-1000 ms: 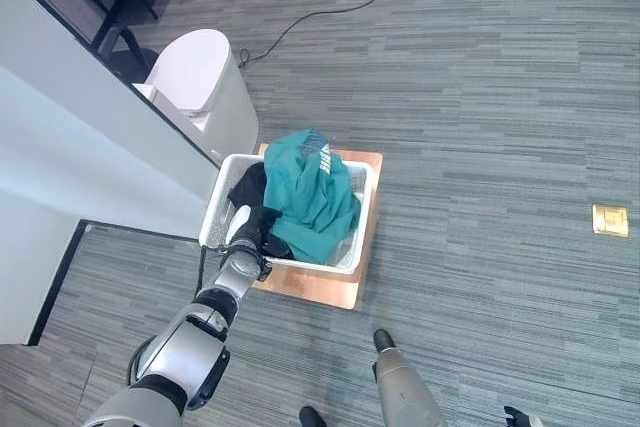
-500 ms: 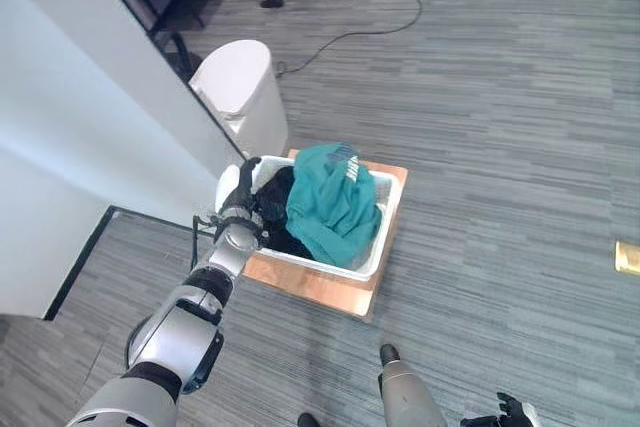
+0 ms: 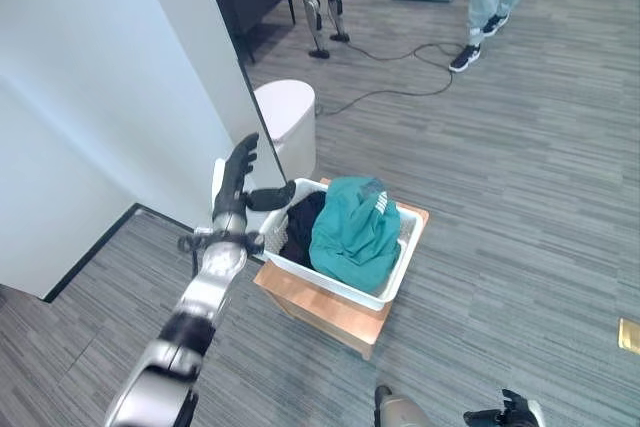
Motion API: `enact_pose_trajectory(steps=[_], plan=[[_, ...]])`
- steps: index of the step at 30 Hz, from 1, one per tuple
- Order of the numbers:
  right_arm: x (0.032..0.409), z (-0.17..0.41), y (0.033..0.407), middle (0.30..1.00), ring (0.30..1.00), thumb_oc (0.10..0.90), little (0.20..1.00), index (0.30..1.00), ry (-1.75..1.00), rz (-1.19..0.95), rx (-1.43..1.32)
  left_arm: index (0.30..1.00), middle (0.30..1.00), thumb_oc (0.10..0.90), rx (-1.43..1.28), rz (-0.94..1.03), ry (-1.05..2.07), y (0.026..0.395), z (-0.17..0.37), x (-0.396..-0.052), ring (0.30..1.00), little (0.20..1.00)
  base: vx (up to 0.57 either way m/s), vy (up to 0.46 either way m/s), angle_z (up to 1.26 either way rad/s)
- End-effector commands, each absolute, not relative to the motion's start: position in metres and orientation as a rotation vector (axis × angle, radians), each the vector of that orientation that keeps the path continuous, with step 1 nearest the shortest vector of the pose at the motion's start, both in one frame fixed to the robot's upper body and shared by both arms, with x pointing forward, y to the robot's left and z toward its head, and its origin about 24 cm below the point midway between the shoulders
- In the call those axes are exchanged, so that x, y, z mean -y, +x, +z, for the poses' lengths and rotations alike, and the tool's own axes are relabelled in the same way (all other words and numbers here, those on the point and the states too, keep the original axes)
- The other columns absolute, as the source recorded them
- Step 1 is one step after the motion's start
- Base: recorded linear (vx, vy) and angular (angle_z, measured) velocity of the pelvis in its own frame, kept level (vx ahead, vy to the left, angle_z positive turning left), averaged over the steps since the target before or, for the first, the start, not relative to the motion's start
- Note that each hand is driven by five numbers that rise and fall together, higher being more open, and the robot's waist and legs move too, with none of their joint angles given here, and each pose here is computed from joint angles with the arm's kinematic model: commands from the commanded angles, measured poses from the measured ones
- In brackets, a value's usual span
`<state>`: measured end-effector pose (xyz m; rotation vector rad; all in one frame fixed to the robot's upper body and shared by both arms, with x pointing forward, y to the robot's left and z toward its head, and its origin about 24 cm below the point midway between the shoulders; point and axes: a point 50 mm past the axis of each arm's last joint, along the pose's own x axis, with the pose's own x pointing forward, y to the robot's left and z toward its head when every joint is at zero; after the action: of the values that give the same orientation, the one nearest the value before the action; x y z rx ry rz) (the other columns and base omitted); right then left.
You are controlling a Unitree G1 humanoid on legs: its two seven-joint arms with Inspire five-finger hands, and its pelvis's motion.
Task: Pick up bed clothes into laundry basket.
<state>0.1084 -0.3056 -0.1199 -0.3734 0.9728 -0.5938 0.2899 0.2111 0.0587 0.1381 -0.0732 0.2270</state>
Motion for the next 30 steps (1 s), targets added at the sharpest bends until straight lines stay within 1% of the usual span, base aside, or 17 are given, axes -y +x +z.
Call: enact_pose_trajectory(steps=[1, 4, 6, 8, 9, 10, 12, 16, 21, 24, 25, 27, 28, 30], plan=[[0.340, -0.072, 0.139, 0.900, 0.900, 0.800, 0.900, 0.900, -0.522, -0.735, -0.690, 0.900, 0.900, 0.800, 0.313, 0.440, 0.134, 0.251, 0.098, -0.274, 0.900, 0.900, -0.04, 0.083, 0.01], [0.349, -0.025, 0.169, 0.900, 0.900, 0.800, 0.900, 0.900, -0.590, -0.770, -0.421, 0.900, 0.900, 0.800, 0.303, 0.532, 0.106, 0.231, 0.091, -0.286, 0.900, 0.900, -0.08, 0.032, 0.12], [0.344, 0.016, 0.188, 0.900, 0.900, 0.800, 0.900, 0.900, -0.628, -0.760, -0.194, 0.900, 0.900, 0.800, 0.311, 0.563, 0.104, 0.222, 0.091, -0.288, 0.900, 0.900, -0.14, 0.000, 0.19], [0.325, 0.049, 0.205, 0.900, 0.900, 0.800, 0.900, 0.900, -0.602, -0.703, 0.013, 0.900, 0.900, 0.800, 0.309, 0.587, 0.129, 0.218, 0.090, -0.292, 0.900, 0.900, -0.17, -0.016, 0.18], [0.324, 0.050, 0.204, 0.900, 0.900, 0.800, 0.900, 0.900, -0.600, -0.701, 0.013, 0.900, 0.900, 0.800, 0.310, 0.588, 0.131, 0.218, 0.091, -0.292, 0.900, 0.900, -0.22, -0.069, 0.06], [0.297, 0.081, 0.218, 0.900, 0.900, 0.800, 0.900, 0.900, -0.575, -0.592, 0.204, 0.900, 0.900, 0.800, 0.327, 0.578, 0.167, 0.215, 0.095, -0.290, 0.900, 0.900, -0.24, -0.106, -0.01], [0.271, 0.101, 0.229, 0.900, 0.900, 0.800, 0.900, 0.900, -0.509, -0.495, 0.335, 0.900, 0.900, 0.800, 0.346, 0.567, 0.145, 0.216, 0.097, -0.285, 0.900, 0.900, -0.27, -0.134, 0.00], [0.244, 0.123, 0.235, 0.900, 0.900, 0.800, 0.900, 0.900, -0.439, -0.342, 0.464, 0.900, 0.900, 0.800, 0.393, 0.525, 0.050, 0.225, 0.102, -0.278, 0.900, 0.900, -0.18, -0.157, 0.07], [0.214, 0.137, 0.246, 0.900, 0.900, 0.800, 0.900, 0.900, -0.323, -0.093, 0.533, 0.900, 0.900, 0.800, 0.438, 0.474, -0.027, 0.232, 0.110, -0.275, 0.900, 0.900, -0.11, -0.288, 1.04], [0.193, 0.147, 0.260, 0.900, 0.900, 0.800, 0.900, 0.900, -0.266, 0.064, 0.581, 0.900, 0.900, 0.800, 0.446, 0.478, -0.008, 0.225, 0.111, -0.281, 0.900, 0.900, -0.27, -0.416, 0.40], [0.182, 0.153, 0.266, 0.900, 0.900, 0.800, 0.900, 0.900, -0.253, 0.141, 0.600, 0.900, 0.900, 0.800, 0.440, 0.484, -0.026, 0.218, 0.107, -0.282, 0.900, 0.900, -0.32, -0.552, 0.04], [0.179, 0.153, 0.270, 0.900, 0.900, 0.800, 0.900, 0.900, -0.251, 0.172, 0.597, 0.900, 0.900, 0.800, 0.429, 0.495, -0.052, 0.214, 0.102, -0.281, 0.900, 0.900, -0.26, -0.349, 0.40], [0.177, 0.152, 0.274, 0.900, 0.900, 0.800, 0.900, 0.900, -0.288, 0.207, 0.576, 0.900, 0.900, 0.800, 0.386, 0.492, -0.088, 0.211, 0.090, -0.275, 0.900, 0.900, -0.30, -0.189, 0.89], [0.177, 0.153, 0.274, 0.900, 0.900, 0.800, 0.900, 0.900, -0.297, 0.222, 0.568, 0.900, 0.900, 0.800, 0.358, 0.457, -0.126, 0.213, 0.083, -0.267, 0.900, 0.900, -0.38, -0.219, 1.26]])
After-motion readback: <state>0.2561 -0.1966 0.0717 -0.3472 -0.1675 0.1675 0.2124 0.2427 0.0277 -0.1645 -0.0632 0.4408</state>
